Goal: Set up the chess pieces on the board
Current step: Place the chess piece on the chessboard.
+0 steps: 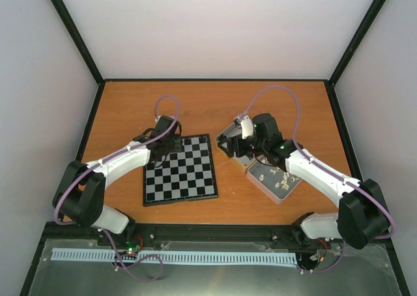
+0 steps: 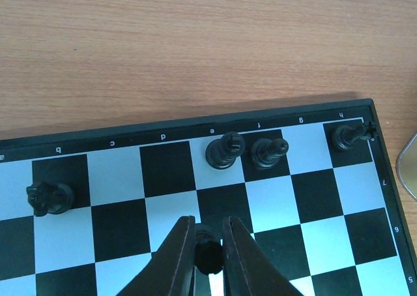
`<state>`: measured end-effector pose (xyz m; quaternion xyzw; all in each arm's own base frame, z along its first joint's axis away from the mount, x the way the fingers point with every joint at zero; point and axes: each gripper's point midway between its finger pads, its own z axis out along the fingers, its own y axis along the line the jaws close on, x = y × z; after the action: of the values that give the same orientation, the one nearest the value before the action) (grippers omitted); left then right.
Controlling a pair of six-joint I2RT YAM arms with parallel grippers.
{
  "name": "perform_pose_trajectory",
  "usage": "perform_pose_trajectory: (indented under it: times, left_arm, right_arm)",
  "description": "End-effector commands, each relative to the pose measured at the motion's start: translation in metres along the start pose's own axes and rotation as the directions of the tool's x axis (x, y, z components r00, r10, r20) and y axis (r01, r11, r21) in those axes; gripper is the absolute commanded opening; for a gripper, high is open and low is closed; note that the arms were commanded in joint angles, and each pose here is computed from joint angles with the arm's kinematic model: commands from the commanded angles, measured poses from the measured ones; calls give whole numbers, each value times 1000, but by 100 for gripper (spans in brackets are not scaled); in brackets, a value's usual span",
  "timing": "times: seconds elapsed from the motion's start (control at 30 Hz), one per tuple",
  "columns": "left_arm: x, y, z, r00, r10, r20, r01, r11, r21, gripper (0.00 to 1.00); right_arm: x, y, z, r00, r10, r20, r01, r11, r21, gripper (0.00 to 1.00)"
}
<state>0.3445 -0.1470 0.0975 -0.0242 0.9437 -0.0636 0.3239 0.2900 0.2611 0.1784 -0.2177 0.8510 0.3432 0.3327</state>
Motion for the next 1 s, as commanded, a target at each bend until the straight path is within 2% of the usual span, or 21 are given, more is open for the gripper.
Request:
perform_pose_trajectory:
  times: [0.0,0.2,0.4,0.5,0.6,0.7,0.83,0.97]
  left_arm:
    - [-18,-7,1,999,30,39,-30,999,10,5]
    - [-10,7,16,1000,0,9,0,998,-68,5]
    - [-7,6,31,1000,-18,-5,18,998,-57,6]
    - [-3,4,33,999,-25,-24,24,999,-44,14]
    - [-1,4,31,999,-33,-36,31,999,-40,30]
    - [-3,6,27,999,-35,-26,34,998,-49,39]
    - [-6,9,25,999,-35,-22,33,997,-68,39]
    - [-2,11,30,999,-29,-36,26,996,-81,31]
  right_arm:
    - [-4,1,2,1000,2,18,-2,1000,-4,76]
    - [-3,0,5,1000,13,10,-13,1000,-8,76]
    - [-1,-1,6,1000,14,2,-14,1000,-5,76]
    - [-1,0,5,1000,15,3,-15,1000,-5,76]
    - [-1,-1,4,1000,15,6,-15,1000,-2,76]
    - [-1,-1,5,1000,16,4,-16,1000,-4,76]
    - [0,-1,7,1000,21,0,-21,1000,-6,76]
    - [0,-1,8,1000,23,0,-23,1000,-8,76]
